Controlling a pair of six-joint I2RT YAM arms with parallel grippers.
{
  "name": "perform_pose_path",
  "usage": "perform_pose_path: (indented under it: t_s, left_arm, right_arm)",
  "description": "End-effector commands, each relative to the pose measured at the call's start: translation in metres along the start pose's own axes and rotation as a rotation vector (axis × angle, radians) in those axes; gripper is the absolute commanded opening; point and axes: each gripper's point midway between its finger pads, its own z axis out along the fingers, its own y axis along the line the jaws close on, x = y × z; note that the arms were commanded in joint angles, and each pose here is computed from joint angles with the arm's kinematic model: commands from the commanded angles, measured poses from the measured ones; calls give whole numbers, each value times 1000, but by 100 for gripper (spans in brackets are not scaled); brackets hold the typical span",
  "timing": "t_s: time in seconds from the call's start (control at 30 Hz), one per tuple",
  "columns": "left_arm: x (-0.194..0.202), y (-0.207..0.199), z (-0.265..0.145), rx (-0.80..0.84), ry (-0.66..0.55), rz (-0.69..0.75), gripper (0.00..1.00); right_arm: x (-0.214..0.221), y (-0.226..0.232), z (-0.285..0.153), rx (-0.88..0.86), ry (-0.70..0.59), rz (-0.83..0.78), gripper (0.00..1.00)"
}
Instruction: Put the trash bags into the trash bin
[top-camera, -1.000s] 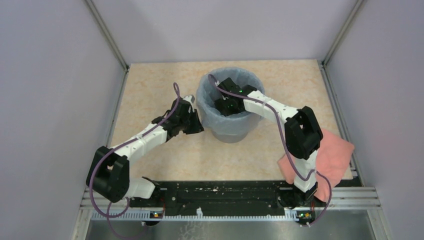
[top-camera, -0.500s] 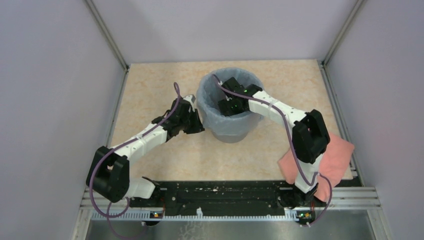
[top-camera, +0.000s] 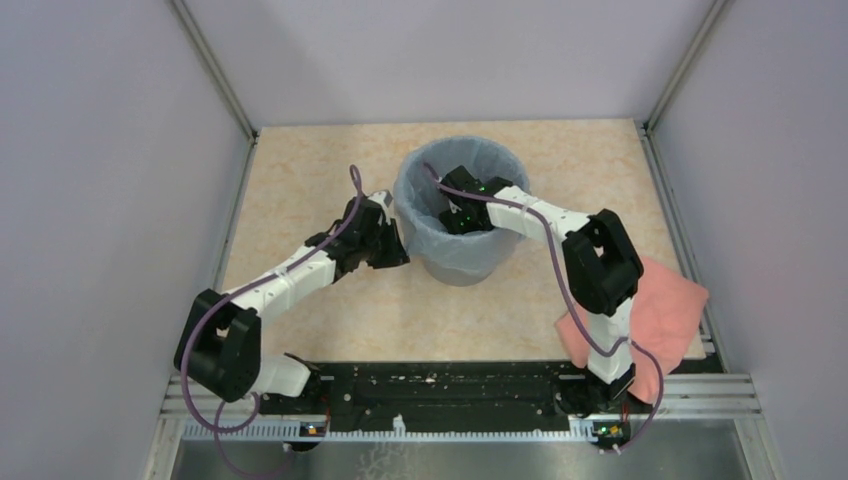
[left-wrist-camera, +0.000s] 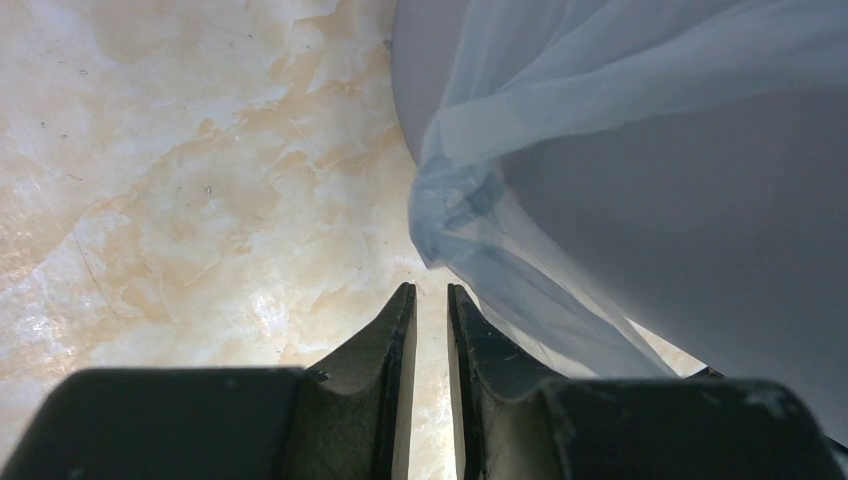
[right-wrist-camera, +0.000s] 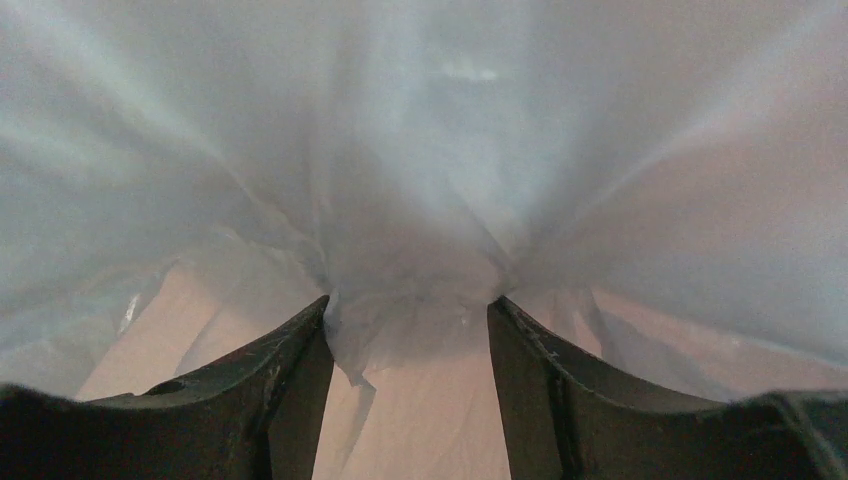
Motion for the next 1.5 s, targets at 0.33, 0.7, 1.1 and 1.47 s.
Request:
perform_pose_path:
  t_s: [0.33,0.7,1.1,1.47]
  left_arm:
    - [-18,-13,1,39,-41,26,24]
    - [-22,-16,0,43,-43,32,24]
    - [-23,-17,-1,47,-44,35,23]
    - [-22,-18,1,52,-37,36,23]
  right_arm:
    - [-5,-1,33,-3,-8,13,56]
    - [0,-2,46,-6,18,18,55]
    - [-17,-6,14,2,-29,24,54]
    - [-22,-3,-6,-12,-58,32,54]
